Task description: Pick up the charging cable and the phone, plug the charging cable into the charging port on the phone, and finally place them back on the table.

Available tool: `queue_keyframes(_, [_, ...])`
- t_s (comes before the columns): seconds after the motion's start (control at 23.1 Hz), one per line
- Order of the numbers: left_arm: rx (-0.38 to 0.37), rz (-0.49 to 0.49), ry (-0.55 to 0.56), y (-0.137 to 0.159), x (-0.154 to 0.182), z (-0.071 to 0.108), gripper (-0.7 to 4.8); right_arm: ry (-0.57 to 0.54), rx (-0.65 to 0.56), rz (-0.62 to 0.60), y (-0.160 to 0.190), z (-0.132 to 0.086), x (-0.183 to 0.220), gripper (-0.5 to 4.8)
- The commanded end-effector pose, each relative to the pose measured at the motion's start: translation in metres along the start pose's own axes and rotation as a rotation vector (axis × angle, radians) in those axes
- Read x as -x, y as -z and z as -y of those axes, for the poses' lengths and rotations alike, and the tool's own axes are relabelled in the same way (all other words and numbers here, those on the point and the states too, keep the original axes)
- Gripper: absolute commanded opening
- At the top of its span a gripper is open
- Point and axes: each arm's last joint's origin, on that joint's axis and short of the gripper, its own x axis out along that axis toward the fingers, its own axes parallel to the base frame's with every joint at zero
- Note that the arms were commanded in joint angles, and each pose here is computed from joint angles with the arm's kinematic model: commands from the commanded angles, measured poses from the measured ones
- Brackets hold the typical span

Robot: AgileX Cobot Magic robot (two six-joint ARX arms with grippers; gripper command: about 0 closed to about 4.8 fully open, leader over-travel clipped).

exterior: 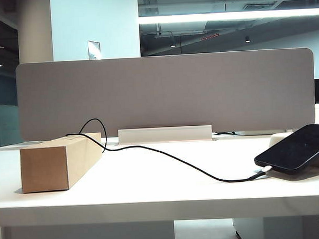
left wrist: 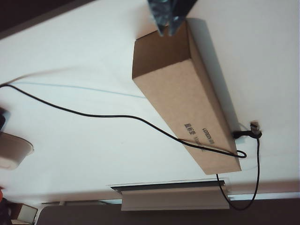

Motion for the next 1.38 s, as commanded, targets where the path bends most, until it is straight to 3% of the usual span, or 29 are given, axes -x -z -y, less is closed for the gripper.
queue_keyframes(0.04, [-0.025,0.005,-0.003,0.008,-0.004,-0.001,-0.06,-0.004,0.027,0.030,-0.001,0.000,0.000,-0.06])
queue_keyframes(0.43, [-0.054,-0.008,-0.002,0.017,-0.007,-0.001,-0.06,0.015,0.055,0.030,-0.001,0.001,0.000,-0.06])
queue_keyframes(0.86, [-0.032,-0.072,-0.001,0.023,-0.006,-0.001,-0.06,0.024,0.067,-0.005,0.003,0.002,0.000,-0.05])
queue_keyframes(1.38, [-0.030,-0.070,-0.001,0.023,-0.007,-0.001,-0.06,0.024,0.067,-0.005,0.003,0.002,0.000,-0.05])
